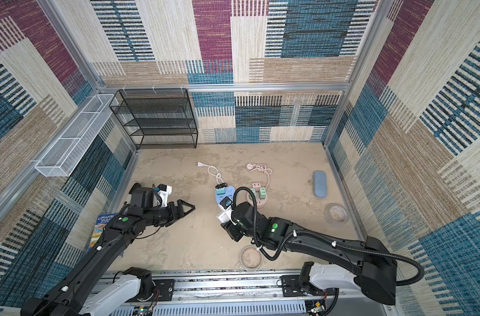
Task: Insert the plug
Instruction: 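Lift the white charger, prongs up, and carry it toward the left gripper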
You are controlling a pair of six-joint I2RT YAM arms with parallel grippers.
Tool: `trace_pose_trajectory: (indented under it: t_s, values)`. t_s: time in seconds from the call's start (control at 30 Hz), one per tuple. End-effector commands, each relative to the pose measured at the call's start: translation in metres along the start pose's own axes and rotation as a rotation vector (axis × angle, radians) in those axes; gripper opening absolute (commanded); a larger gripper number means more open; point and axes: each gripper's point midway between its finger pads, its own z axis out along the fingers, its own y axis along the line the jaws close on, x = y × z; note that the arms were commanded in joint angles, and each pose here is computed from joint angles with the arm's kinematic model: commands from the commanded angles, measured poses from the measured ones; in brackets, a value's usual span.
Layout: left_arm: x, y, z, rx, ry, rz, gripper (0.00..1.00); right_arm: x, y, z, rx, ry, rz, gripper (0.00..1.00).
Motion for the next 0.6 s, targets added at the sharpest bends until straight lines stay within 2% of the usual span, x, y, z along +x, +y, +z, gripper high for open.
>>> trace_pose_trajectory:
  t_s: [0.0, 0.1, 0.27, 0.4, 0.57]
  values:
    - [0.006, -0.035, 0.001, 0.122, 0.059, 0.063, 0.82, 0.007, 0.018, 0.001, -0.103, 0.074, -0.033, 0.0]
    - [0.017, -0.055, 0.007, 0.211, 0.126, 0.099, 0.8, -0.002, 0.027, 0.0, -0.15, 0.057, -0.047, 0.0]
    - [0.036, -0.067, 0.02, 0.256, 0.214, 0.138, 0.78, -0.011, 0.034, 0.0, -0.181, 0.051, -0.062, 0.0]
    - [0.041, -0.077, 0.024, 0.281, 0.236, 0.155, 0.78, -0.008, 0.033, 0.005, -0.174, 0.081, -0.07, 0.0]
    - [0.045, -0.085, 0.026, 0.292, 0.255, 0.176, 0.77, -0.016, 0.034, 0.004, -0.173, 0.056, -0.072, 0.0]
